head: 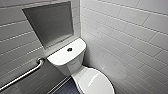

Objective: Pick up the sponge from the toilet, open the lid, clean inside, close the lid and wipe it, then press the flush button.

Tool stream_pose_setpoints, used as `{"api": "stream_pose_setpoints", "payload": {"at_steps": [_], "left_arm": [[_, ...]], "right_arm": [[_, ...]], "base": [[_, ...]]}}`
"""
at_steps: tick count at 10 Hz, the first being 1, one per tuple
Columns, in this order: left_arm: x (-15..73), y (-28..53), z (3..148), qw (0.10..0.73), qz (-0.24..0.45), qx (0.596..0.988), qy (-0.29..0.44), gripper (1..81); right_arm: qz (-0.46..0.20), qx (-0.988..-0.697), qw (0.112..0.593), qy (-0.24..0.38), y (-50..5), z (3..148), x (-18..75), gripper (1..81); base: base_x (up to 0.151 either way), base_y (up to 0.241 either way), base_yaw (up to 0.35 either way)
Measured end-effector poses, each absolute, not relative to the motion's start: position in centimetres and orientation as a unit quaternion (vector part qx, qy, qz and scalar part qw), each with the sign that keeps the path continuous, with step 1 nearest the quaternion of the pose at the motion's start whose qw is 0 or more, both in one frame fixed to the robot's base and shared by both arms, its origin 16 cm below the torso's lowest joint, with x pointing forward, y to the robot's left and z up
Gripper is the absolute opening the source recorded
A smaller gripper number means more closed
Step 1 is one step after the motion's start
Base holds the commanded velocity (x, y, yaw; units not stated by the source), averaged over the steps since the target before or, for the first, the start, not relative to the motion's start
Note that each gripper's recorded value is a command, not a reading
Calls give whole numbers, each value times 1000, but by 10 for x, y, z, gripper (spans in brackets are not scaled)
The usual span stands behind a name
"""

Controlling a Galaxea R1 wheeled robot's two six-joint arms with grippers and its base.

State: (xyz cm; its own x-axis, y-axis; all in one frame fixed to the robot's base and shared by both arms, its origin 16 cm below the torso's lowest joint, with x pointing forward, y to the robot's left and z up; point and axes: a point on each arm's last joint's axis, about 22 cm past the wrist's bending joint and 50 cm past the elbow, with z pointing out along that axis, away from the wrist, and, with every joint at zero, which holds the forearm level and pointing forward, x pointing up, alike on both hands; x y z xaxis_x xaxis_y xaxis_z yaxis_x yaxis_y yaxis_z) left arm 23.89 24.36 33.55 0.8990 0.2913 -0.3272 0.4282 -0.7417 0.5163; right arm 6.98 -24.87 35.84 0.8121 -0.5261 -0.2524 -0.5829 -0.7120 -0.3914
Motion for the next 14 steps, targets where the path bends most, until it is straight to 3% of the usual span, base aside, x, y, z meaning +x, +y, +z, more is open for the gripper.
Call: {"api": "stream_pose_setpoints", "payload": {"at_steps": [2,7,11,14], "left_arm": [[160,274,325,266,-149,934,185,811],[64,281,317,257,-180,940,131,811],[40,272,307,225,-153,962,25,811],[26,233,321,247,-159,955,28,811]], "right_arm": [[61,-923,233,301,-248,359,70,10],[64,-916,252,306,-230,368,75,10],[59,-907,281,309,-218,385,97,10],[38,-898,314,306,-221,412,145,10]], "base": [[0,0,0],[0,0,0],[0,0,0],[0,0,0]]}}
